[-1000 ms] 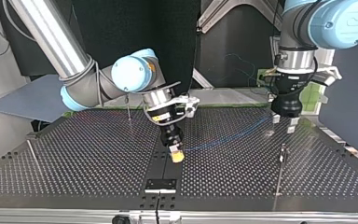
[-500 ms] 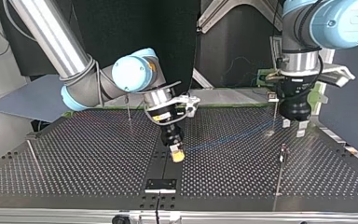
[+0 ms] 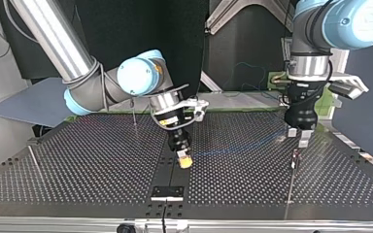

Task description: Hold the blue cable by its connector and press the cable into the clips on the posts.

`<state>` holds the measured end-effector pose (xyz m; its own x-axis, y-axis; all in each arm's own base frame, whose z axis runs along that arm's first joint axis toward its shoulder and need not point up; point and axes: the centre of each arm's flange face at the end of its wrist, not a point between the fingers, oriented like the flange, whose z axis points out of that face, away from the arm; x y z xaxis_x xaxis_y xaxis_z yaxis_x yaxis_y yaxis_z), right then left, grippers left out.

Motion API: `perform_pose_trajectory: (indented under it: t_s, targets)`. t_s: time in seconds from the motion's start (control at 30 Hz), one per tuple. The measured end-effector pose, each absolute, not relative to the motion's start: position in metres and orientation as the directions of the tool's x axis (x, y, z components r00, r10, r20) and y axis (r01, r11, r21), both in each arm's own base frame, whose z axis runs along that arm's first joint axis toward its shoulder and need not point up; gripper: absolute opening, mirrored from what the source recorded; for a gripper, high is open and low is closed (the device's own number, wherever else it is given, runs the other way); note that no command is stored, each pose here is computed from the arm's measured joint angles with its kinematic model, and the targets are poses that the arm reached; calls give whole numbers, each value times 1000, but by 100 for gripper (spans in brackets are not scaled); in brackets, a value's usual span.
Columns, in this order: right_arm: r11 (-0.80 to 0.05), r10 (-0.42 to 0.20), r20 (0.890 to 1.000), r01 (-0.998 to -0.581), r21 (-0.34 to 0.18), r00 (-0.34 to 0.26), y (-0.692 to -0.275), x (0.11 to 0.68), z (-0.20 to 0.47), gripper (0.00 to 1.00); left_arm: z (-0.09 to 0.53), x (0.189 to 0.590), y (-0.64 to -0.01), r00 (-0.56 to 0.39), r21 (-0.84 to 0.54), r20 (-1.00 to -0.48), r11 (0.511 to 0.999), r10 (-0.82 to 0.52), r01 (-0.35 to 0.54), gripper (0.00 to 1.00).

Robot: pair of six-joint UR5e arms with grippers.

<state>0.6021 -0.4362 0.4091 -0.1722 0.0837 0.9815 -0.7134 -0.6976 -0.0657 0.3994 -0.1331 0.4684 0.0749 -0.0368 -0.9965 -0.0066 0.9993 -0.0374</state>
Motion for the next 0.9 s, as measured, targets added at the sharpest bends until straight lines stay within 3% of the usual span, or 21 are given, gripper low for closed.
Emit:
perform_pose_trajectory:
  t_s: [0.47,0.9]
  targets:
    - [-696,84,982,-715,-65,-171,-437,602,409,0,465,397,-138,53,-38,-998,999,-38,4,100]
    - [-695,83,983,-717,-63,-166,-437,601,409,0,461,392,-137,25,-56,-998,997,-54,-45,100]
